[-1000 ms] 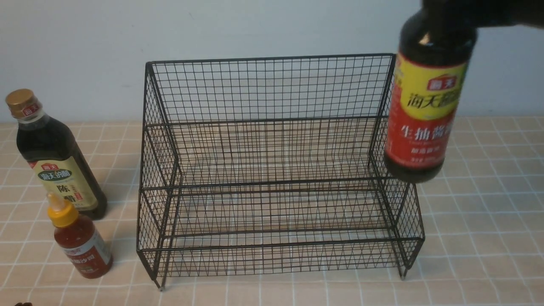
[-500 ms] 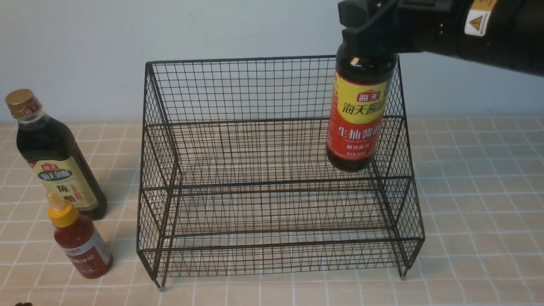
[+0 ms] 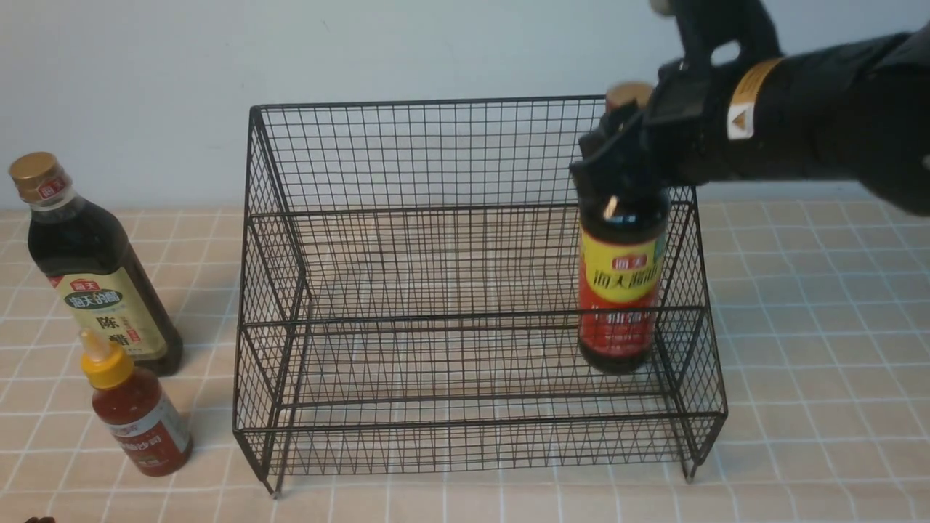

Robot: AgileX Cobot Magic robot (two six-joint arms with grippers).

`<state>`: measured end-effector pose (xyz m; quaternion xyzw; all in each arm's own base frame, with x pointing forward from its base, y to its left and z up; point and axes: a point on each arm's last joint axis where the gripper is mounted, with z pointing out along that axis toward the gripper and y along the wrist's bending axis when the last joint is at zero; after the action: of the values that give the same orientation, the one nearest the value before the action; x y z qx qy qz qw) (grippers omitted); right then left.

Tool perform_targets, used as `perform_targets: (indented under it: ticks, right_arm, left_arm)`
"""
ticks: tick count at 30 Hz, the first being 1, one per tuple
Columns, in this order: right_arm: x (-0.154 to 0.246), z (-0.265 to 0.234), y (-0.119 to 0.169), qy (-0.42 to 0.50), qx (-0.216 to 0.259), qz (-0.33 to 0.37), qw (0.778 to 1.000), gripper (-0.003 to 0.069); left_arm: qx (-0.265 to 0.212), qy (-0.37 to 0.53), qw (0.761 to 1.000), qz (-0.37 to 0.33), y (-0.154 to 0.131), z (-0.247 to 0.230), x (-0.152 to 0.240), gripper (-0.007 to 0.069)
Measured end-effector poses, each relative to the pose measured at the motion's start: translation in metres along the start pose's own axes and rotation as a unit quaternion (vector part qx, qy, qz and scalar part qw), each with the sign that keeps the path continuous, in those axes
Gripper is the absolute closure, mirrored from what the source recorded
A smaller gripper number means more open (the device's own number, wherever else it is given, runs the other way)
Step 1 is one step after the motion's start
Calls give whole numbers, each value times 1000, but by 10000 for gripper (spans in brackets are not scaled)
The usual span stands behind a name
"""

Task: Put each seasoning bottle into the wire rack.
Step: Use the right arm to put the condiment bottle back on the shelf, then use the left arm to grab the condiment bottle closest to it

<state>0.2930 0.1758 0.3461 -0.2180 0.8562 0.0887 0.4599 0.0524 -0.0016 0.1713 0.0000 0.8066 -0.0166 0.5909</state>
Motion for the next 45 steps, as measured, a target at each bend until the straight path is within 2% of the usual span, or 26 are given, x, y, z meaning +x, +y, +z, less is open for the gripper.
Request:
perform_targets:
  ticks: [2,10,12,18,19,21,24,29,32,33,36,37,38,40,45]
  right_arm:
    - [7,9,1,31,0,7,999,390]
    - [6,10,1,42,-1,15,999,389]
    - [6,9,2,46,-4,21,999,353]
    - [0,-12,0,45,-7,36,998,168]
    - [-1,-15,0,41,-7,37,998,163]
    - [-12,-37,-2,18,-7,41,999,123]
    - [-22,-59,-5,-1,-6,44,999,116]
    - [-43,-131,-13,-62,-4,56,997,128]
    - [-44,-195,-21,-100,-1,63,993,218]
    - [-43,-198,-22,-98,0,64,993,226]
    - [-26,-251,-30,-122,13,63,990,421]
    - [-14,-275,-34,-139,19,68,988,521]
    - [-13,-277,-35,-140,20,68,988,534]
    - [7,-300,-38,-162,20,80,983,624]
    - [63,-322,-40,-210,4,127,969,670]
  left_arm:
    - [0,0,1000,0,0,0,0,632]
    - [0,0,1000,0,0,0,0,632]
    - [0,0,1000,0,0,0,0,632]
    - [0,0,1000,0,0,0,0,632]
    - [0,0,1000,0,0,0,0,632]
    - [0,0,1000,0,0,0,0,632]
    - [0,0,1000,0,0,0,0,632]
    - [0,0,1000,0,0,0,0,632]
    - [0,0,1000,0,0,0,0,632]
    - [0,0,1000,0,0,0,0,632]
    - [0,0,1000,0,0,0,0,632]
    - [0,0,1000,0,0,0,0,632]
    - [0,0,1000,0,0,0,0,632]
    - [0,0,1000,0,0,0,0,632]
    - [0,0,1000,0,0,0,0,632]
